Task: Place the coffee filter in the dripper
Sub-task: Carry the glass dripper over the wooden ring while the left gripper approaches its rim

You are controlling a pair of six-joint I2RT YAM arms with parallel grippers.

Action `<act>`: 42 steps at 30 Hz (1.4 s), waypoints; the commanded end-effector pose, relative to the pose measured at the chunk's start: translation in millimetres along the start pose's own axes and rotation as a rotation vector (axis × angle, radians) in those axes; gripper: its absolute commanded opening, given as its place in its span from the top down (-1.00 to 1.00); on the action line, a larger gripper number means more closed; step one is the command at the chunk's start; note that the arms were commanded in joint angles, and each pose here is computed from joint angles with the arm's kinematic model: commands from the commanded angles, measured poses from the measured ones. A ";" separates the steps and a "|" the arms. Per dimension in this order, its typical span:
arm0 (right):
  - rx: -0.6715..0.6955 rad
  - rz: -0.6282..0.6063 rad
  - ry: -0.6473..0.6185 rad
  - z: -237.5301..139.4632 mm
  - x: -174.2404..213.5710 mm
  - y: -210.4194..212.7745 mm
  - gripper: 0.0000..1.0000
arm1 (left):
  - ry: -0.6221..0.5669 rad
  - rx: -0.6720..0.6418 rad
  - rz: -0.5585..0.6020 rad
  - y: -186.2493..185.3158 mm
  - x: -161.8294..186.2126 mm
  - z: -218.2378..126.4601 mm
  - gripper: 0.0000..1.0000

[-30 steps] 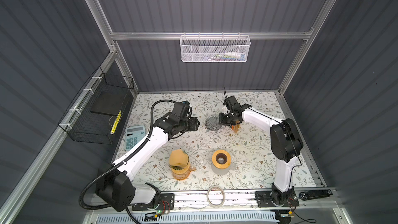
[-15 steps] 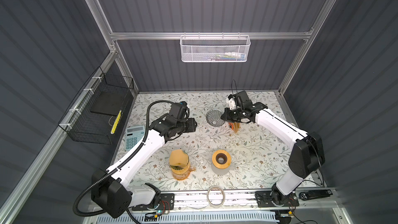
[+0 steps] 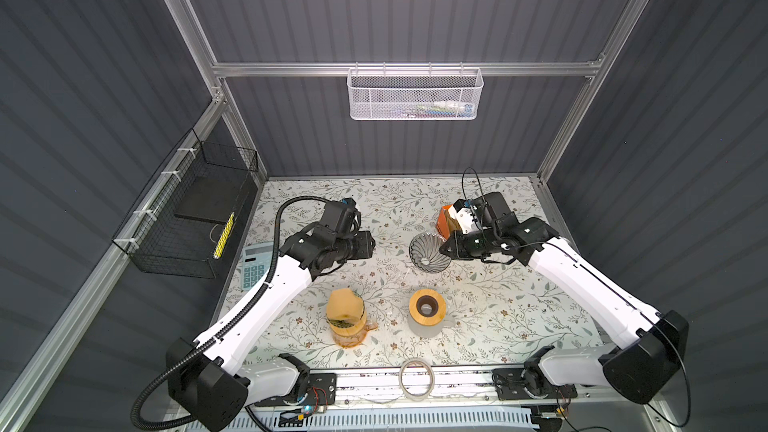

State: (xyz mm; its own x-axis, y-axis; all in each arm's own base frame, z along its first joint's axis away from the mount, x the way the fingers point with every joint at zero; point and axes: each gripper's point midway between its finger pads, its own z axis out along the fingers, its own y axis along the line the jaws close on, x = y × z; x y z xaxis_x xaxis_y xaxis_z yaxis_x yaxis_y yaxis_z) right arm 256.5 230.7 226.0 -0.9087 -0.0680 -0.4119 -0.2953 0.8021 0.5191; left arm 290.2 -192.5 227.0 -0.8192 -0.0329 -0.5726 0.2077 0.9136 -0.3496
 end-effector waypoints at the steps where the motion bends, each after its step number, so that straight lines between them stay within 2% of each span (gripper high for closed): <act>1: -0.011 -0.017 0.067 -8.4 27.8 5.1 1.00 | 0.024 0.014 0.017 -1.3 3.1 -7.8 0.03; 10: -0.003 -0.038 0.162 5.2 72.2 9.1 1.00 | 0.109 0.120 0.045 -19.4 17.3 -12.2 0.02; 20: 0.014 -0.031 0.191 18.7 84.7 2.6 1.00 | 0.161 0.241 0.112 -45.4 28.9 -24.6 0.04; 28: 0.065 -0.031 0.192 28.9 87.9 -11.5 1.00 | 0.242 0.249 0.229 -76.3 60.0 -16.6 0.05; 42: 0.076 -0.030 0.181 36.7 83.6 -14.3 1.00 | 0.373 0.329 0.184 -91.3 100.9 -2.4 0.16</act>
State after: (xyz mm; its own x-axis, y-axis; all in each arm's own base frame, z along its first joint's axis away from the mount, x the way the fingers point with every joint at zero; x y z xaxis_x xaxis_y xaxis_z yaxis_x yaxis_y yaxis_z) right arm 190.6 233.6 157.7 -0.9437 -0.2015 -0.2623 -0.3046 0.8386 0.4516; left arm 197.2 -272.0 211.2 -0.8584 0.3123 -0.4070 0.4903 0.7329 -0.4717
